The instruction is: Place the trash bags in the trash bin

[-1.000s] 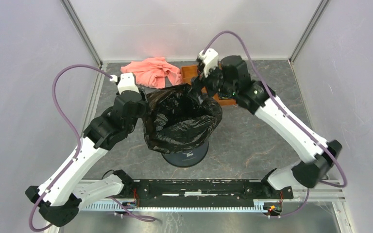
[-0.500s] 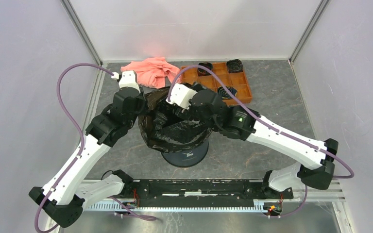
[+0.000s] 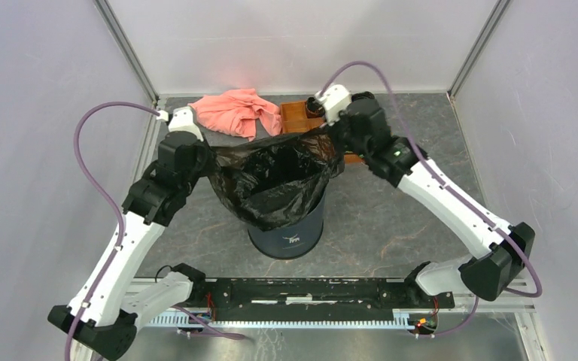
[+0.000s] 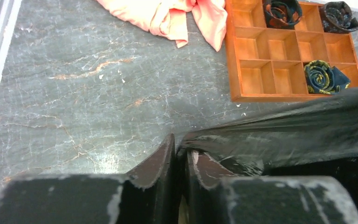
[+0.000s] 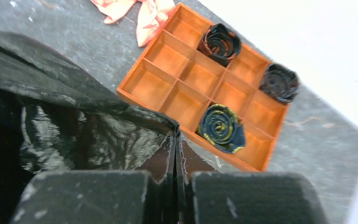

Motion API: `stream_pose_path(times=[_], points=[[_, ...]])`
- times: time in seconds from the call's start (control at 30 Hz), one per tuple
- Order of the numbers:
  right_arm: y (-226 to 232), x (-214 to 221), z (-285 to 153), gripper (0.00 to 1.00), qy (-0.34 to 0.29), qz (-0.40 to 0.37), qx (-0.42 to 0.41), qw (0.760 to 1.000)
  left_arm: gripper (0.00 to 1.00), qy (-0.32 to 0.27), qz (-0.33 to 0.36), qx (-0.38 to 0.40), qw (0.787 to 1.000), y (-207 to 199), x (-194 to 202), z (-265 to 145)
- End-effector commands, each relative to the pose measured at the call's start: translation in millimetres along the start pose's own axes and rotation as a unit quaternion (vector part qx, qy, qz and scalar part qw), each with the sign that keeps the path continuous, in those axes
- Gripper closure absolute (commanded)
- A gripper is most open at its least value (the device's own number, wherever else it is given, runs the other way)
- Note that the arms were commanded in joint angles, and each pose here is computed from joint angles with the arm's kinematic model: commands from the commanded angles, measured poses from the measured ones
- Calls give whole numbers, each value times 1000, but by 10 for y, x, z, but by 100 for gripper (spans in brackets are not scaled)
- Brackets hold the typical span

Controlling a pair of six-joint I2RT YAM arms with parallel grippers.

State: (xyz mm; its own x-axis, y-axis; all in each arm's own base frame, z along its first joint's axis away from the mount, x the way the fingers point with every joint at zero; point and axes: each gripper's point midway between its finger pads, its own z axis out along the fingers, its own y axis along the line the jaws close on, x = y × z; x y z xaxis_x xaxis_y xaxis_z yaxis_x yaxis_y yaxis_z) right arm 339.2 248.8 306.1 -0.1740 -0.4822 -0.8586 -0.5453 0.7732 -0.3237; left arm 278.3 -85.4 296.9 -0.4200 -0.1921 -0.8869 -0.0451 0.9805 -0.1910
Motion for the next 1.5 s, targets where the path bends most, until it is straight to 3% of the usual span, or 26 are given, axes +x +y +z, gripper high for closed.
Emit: stream_pose_path(times=[0.0, 0.23, 0.53, 0.7, 0.83, 0.93, 1.0, 1.1, 1.17, 1.23, 1.37, 1.47], points=[[82, -166, 2, 100, -73, 151, -146, 975, 82, 9, -24, 18, 1000, 94, -66, 207], [152, 340, 129, 100, -54, 252, -234, 938, 86, 65, -57, 72, 994, 47, 254, 488], [469, 949, -16, 97, -7, 268, -258, 928, 88, 141, -120, 132, 974, -58, 1039, 269], [257, 994, -101, 82, -1, 240, -197, 950, 87, 155, -199, 188, 949, -253, 1217, 98], [-224, 877, -283, 63, 1, 199, -82, 977, 87, 145, -243, 214, 935, -315, 1291, 24], [-570, 740, -492, 55, -12, 173, 0, 985, 86, 135, -256, 210, 934, -270, 1373, -5], [-651, 546, -581, 46, -39, 152, 7, 988, 85, 135, -262, 211, 932, -256, 1437, -8], [-506, 106, -621, 26, -97, 119, -54, 987, 85, 141, -266, 215, 929, -266, 1499, 11], [-240, -288, -674, 15, -161, 81, -133, 975, 85, 142, -266, 220, 928, -281, 1497, 11], [172, -562, -770, 9, -225, 17, -233, 946, 85, 139, -263, 222, 929, -284, 1484, 7], [878, -714, -941, 8, -305, -106, -368, 872, 85, 135, -255, 223, 931, -277, 1467, -2], [1159, -754, -970, 9, -314, -135, -419, 841, 85, 134, -247, 222, 934, -269, 1459, -14]])
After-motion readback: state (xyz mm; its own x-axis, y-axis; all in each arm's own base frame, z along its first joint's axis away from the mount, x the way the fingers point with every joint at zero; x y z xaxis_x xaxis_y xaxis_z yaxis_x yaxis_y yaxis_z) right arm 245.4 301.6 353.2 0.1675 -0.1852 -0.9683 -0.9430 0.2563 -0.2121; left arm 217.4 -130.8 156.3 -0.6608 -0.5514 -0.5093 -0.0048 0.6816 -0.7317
